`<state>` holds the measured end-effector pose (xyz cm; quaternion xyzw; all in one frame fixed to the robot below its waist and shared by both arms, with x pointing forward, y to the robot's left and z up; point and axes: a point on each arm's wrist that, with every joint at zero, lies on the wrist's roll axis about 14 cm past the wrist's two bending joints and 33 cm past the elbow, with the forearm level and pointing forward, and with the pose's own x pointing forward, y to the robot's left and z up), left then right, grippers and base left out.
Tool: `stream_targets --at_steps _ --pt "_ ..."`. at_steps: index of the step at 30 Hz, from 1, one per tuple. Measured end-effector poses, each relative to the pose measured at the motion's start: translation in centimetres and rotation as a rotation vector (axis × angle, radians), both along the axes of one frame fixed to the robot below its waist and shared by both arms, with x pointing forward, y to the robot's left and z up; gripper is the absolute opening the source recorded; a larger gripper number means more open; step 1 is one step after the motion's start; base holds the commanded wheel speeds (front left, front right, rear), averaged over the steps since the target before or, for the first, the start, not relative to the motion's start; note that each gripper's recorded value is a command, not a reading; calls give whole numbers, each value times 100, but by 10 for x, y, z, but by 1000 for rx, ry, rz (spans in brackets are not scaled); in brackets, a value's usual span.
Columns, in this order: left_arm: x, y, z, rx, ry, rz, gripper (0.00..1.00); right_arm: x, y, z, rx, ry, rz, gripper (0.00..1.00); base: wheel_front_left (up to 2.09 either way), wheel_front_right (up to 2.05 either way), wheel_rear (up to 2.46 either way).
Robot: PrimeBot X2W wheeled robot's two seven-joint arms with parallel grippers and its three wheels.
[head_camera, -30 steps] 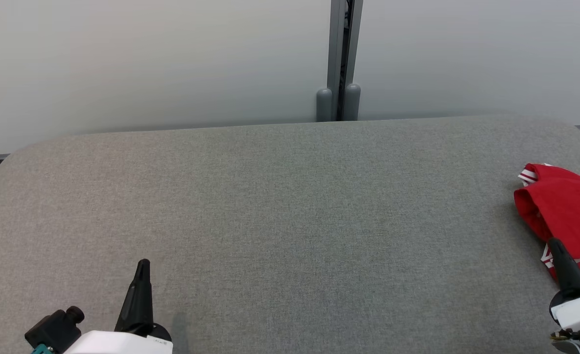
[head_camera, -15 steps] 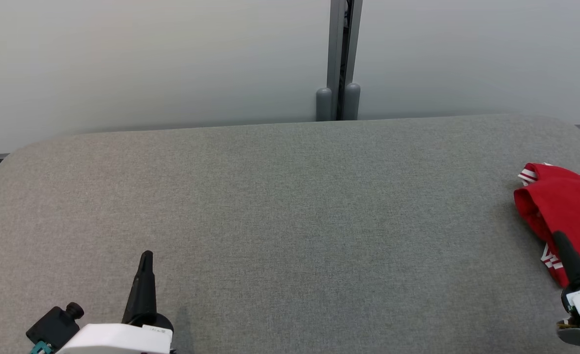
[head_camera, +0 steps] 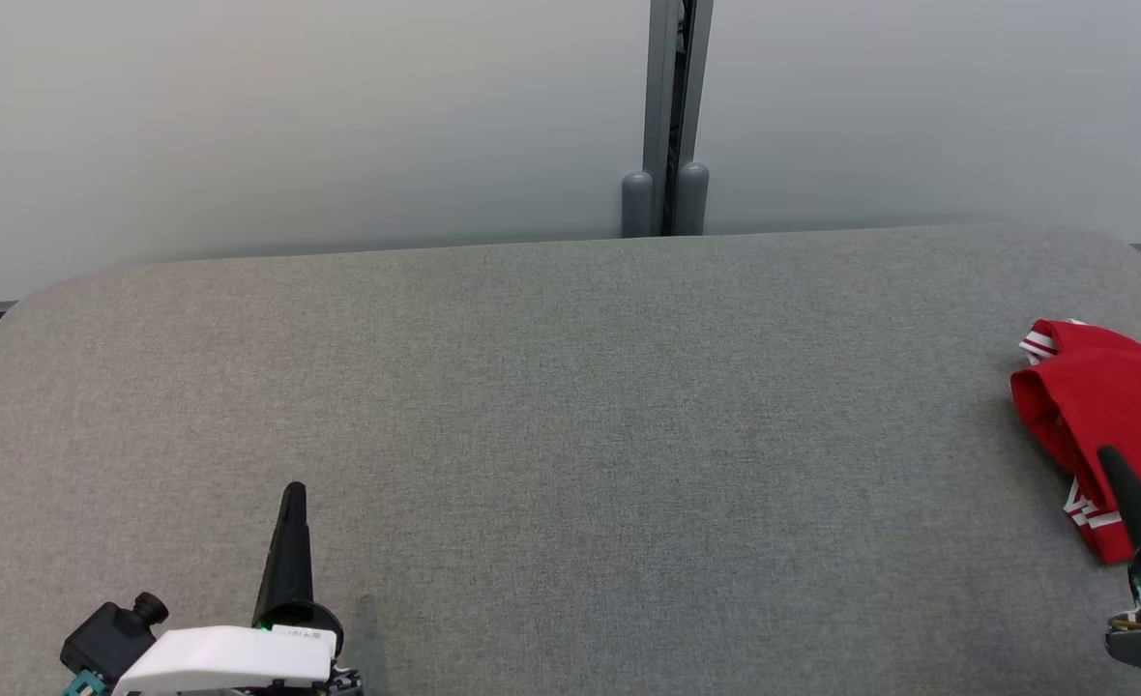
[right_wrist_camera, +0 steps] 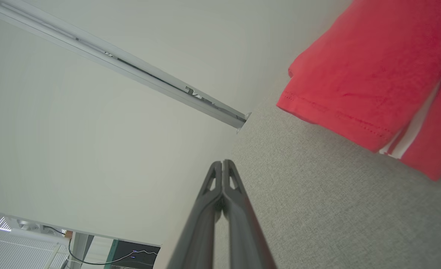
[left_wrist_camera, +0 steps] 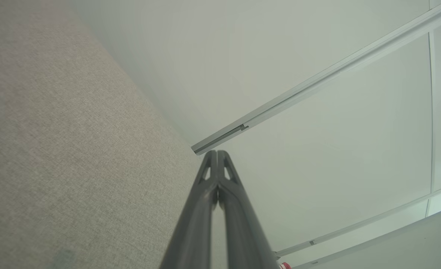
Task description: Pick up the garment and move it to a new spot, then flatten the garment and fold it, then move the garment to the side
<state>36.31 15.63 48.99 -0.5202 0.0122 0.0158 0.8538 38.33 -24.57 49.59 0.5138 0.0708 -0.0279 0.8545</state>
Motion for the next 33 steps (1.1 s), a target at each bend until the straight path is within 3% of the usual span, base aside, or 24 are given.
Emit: stream_targets --at_steps 33 --pt "10 -9 7 -294 -22 27 0 11 -8 8 309 -56 -8 0 0 0 0"
